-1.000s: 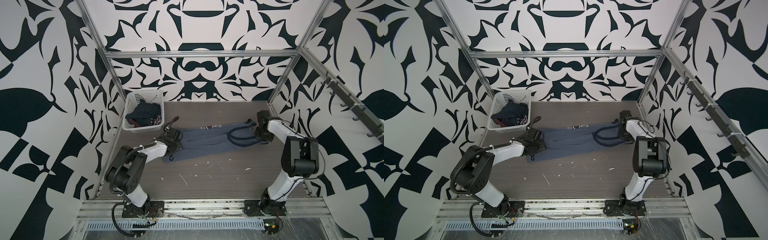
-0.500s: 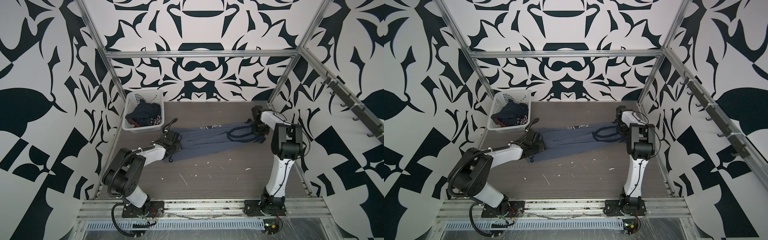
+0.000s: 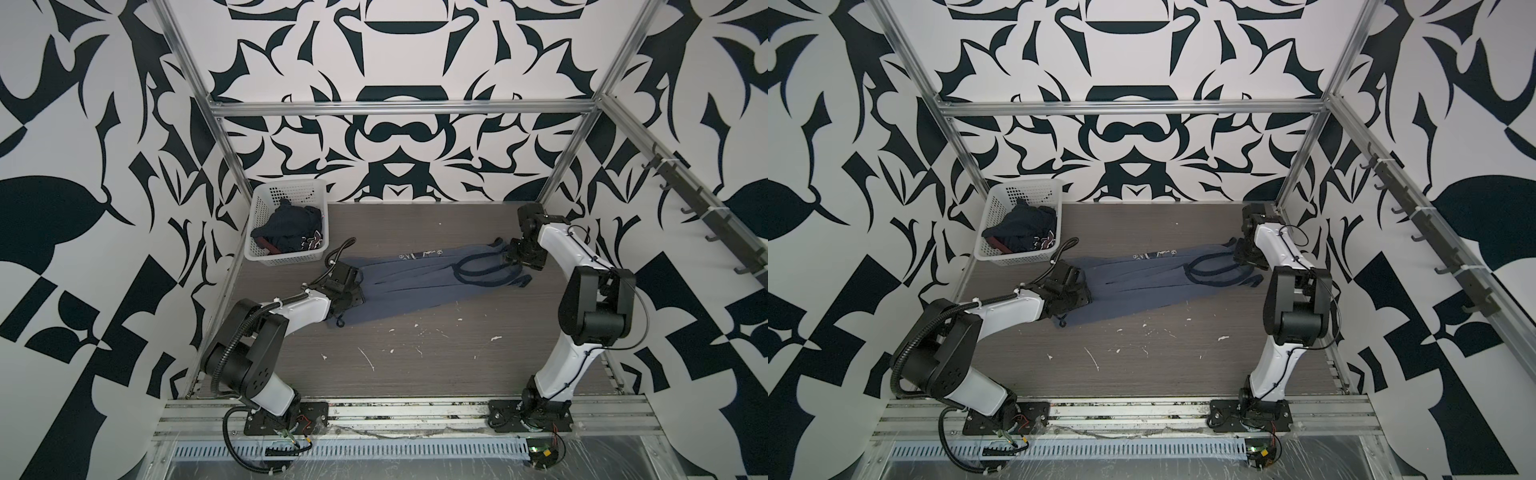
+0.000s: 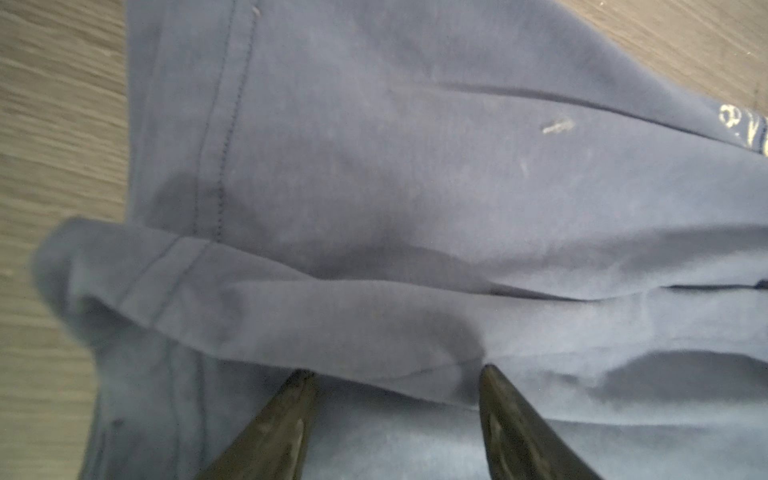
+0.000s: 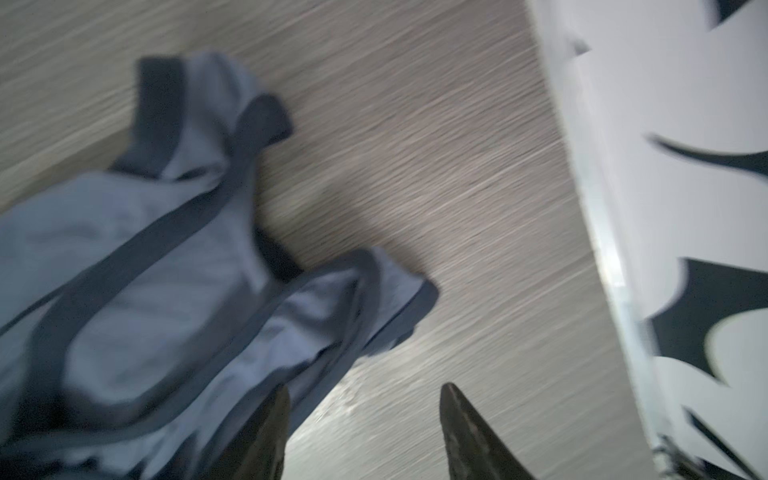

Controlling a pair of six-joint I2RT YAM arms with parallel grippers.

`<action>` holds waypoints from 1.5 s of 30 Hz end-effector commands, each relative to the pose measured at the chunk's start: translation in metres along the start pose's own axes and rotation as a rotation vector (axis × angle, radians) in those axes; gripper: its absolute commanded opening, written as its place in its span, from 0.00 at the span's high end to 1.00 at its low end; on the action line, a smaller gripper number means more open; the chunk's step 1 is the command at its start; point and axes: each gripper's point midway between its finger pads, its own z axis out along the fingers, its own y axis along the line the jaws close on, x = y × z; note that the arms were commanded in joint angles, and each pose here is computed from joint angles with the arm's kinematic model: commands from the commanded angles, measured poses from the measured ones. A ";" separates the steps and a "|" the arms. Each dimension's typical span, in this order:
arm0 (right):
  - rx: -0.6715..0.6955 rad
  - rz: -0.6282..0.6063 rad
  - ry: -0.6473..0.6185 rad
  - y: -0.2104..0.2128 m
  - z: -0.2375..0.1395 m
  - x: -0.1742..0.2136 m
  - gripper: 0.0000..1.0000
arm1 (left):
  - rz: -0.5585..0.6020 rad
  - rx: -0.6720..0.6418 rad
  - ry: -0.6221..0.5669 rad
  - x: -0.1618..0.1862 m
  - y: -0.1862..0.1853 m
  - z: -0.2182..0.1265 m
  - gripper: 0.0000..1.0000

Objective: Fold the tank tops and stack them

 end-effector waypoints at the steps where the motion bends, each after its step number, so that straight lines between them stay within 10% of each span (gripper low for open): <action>1: -0.146 0.015 0.039 0.019 -0.005 0.014 0.39 | -0.004 -0.080 0.131 0.035 0.024 0.002 0.34; 15: -0.229 0.016 -0.022 0.036 -0.036 0.038 0.30 | -0.002 -0.101 0.175 0.051 0.032 0.008 0.33; 29: -0.150 -0.134 0.120 0.100 0.045 0.059 0.38 | 0.093 -0.110 0.301 0.113 0.027 -0.004 0.34; 45: -0.083 -0.250 0.026 0.157 0.082 -0.045 0.39 | 0.392 0.121 0.372 0.226 -0.074 -0.072 0.33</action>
